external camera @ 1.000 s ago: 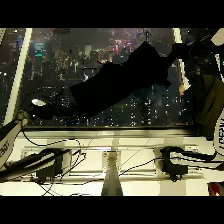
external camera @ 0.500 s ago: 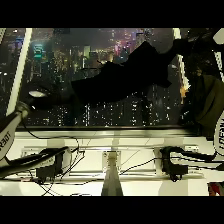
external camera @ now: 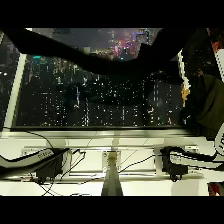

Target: Fold the clothes and pants, and hang the long-sleeved shirts on hangers.

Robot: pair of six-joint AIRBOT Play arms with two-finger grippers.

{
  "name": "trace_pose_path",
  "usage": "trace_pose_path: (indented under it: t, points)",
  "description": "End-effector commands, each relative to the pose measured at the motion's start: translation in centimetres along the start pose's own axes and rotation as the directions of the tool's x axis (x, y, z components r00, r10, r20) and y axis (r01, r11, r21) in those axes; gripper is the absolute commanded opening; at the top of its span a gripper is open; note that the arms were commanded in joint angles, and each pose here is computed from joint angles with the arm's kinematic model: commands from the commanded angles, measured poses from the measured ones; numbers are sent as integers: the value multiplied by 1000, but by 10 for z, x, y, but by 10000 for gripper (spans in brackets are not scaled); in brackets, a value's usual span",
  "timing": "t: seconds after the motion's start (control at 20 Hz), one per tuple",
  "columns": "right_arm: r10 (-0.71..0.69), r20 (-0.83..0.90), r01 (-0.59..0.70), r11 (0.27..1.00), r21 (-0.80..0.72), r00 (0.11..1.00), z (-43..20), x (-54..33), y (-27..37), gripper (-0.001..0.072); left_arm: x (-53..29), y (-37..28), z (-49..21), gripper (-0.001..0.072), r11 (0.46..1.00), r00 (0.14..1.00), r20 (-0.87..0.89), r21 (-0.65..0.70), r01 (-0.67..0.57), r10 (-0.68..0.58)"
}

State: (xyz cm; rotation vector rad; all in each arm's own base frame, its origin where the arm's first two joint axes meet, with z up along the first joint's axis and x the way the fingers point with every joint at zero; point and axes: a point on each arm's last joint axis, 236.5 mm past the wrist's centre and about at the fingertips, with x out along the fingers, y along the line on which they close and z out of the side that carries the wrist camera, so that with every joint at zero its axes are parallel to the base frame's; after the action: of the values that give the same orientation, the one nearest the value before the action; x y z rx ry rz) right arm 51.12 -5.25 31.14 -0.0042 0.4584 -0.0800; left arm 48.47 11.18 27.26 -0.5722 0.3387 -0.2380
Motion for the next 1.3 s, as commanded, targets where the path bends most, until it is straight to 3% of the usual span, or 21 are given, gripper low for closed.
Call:
trace_pose_path:
  t: [0.0, 0.1, 0.2, 0.35, 0.55, 0.8, 1.0, 1.05, 1.1, 1.15, 1.2, 1.25]
  points:
    - [-77, -120, 87, 994, 74, 990, -23, -21, -37, 17, -57, 44, 34, 10, 961, 973, 39, 149, -231, 228]
    - [-105, -237, 138, 982, 131, 966, -65, -26, -56, 16, -77, 109, -5, 10, 873, 886, -101, 248, -419, 453]
    - [-108, -345, 166, 976, 142, 932, -119, -36, -61, 17, -102, 161, -72, 10, 809, 751, -309, 306, -502, 583]
    - [-73, -521, 167, 976, 137, 850, -230, -68, -43, 16, -132, 198, -175, 10, 804, 591, -563, 271, -529, 578]
    - [-33, -714, 170, 978, 121, 699, -372, -125, -22, 17, -180, 221, -275, 10, 779, 369, -759, 277, -563, 536]
    - [16, -885, 172, 979, 108, 466, -452, -184, -5, 18, -220, 235, -312, 11, 734, 208, -815, 337, -590, 541]
    - [24, -904, 172, 979, 107, 426, -457, -193, -4, 18, -231, 240, -312, 12, 716, 166, -813, 371, -592, 558]
    - [21, -898, 172, 979, 107, 439, -455, -190, -4, 39, -230, 241, -311, 12, 715, 169, -811, 371, -593, 560]
    - [17, -887, 171, 979, 107, 462, -453, -185, -5, 172, -230, 242, -311, 15, 714, 170, -809, 372, -593, 563]
    - [11, -869, 150, 984, 97, 494, -449, -177, -7, 384, -229, 242, -310, 105, 713, 172, -806, 374, -593, 566]
    - [5, -843, 115, 990, 79, 539, -442, -167, -8, 574, -229, 243, -310, 380, 711, 174, -803, 375, -594, 569]
    - [-5, -806, 96, 993, 65, 592, -433, -154, -10, 653, -228, 244, -309, 652, 710, 177, -801, 376, -595, 572]
